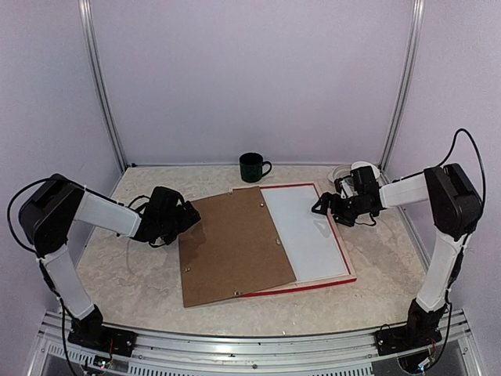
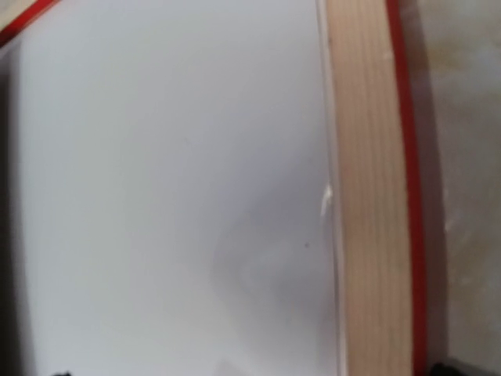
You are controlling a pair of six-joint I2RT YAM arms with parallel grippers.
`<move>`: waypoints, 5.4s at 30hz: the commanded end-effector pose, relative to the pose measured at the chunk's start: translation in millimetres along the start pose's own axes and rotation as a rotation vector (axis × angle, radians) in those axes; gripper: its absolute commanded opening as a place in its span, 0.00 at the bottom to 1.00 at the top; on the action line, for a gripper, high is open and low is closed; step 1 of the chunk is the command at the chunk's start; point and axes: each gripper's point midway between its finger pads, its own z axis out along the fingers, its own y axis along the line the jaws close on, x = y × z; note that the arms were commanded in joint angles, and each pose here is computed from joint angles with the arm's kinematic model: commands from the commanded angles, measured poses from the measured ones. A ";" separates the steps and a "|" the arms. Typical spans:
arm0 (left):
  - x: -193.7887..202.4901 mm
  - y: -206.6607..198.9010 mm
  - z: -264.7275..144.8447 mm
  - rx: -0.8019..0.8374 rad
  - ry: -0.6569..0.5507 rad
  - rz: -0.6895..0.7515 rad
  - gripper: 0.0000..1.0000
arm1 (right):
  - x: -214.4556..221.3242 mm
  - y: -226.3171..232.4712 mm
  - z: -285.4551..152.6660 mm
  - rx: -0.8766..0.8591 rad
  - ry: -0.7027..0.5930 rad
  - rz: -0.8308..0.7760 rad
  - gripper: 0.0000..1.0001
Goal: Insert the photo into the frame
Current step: Move the backboard to the frame body.
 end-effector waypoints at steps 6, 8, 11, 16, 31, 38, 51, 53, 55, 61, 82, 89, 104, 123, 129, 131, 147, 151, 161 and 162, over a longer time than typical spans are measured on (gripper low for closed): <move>21.6 -7.3 12.1 0.039 0.075 0.029 0.99 | 12.7 6.0 16.2 -0.073 0.052 0.005 0.99; 22.0 -15.4 11.7 0.058 0.075 0.037 0.99 | 14.6 8.6 17.6 -0.078 0.056 0.001 0.99; 23.5 -28.9 10.1 0.094 0.073 0.049 0.99 | 17.3 13.7 19.4 -0.083 0.060 -0.009 0.99; 26.1 -43.9 7.2 0.144 0.074 0.054 0.99 | 23.3 16.3 24.2 -0.082 0.076 -0.016 0.99; 5.8 -73.3 -25.1 0.295 0.007 0.033 0.99 | 28.9 14.6 19.7 -0.071 0.081 -0.006 0.99; -1.5 -79.7 -38.6 0.358 -0.031 0.029 0.99 | 29.4 14.3 17.9 -0.064 0.084 -0.009 0.99; -10.8 -33.3 -35.3 0.136 -0.075 0.010 0.99 | 9.8 18.0 -9.6 0.012 0.011 -0.056 0.99; -16.4 -29.9 -42.1 0.125 -0.097 -0.001 0.99 | -0.1 23.4 -23.4 0.033 -0.023 -0.087 0.99; -20.2 -28.4 -47.6 0.125 -0.110 -0.011 0.99 | -9.9 31.2 -37.5 0.036 -0.062 -0.122 0.99; -19.8 -23.9 -57.5 0.117 -0.114 -0.032 0.99 | -16.1 64.7 -59.5 -0.065 -0.080 -0.167 0.98; 9.5 -9.3 -28.1 0.114 -0.033 -0.049 0.91 | 79.5 71.9 -9.5 -0.192 0.236 -0.191 0.87; 14.6 -4.6 -21.0 0.102 -0.024 -0.047 0.86 | 89.2 70.7 1.7 -0.227 0.269 -0.183 0.81; 26.7 -9.0 -10.9 0.147 0.009 -0.053 0.79 | 107.9 87.0 -4.2 -0.375 0.324 -0.107 0.66; 33.2 -13.8 -10.8 0.179 0.029 -0.050 0.78 | 135.6 100.1 -23.6 -0.557 0.349 0.071 0.41; 33.6 -15.4 -11.3 0.188 0.030 -0.051 0.78 | 133.9 98.1 -20.8 -0.505 0.335 0.069 0.43; 33.8 -17.1 -11.3 0.195 0.030 -0.054 0.78 | 134.3 101.5 -18.4 -0.507 0.345 0.068 0.41; 39.7 -21.8 -14.1 0.223 0.040 -0.051 0.78 | 149.4 122.4 -29.1 -0.671 0.382 0.159 0.07; 40.1 -23.7 -15.5 0.232 0.042 -0.051 0.78 | 153.6 122.2 -34.9 -0.692 0.372 0.172 0.00; 31.5 -31.9 -30.0 0.264 0.019 -0.041 0.78 | 156.8 126.6 -64.3 -0.751 0.291 0.168 0.00; 30.0 -33.1 -31.8 0.268 0.015 -0.042 0.78 | 156.6 126.6 -67.2 -0.753 0.280 0.172 0.00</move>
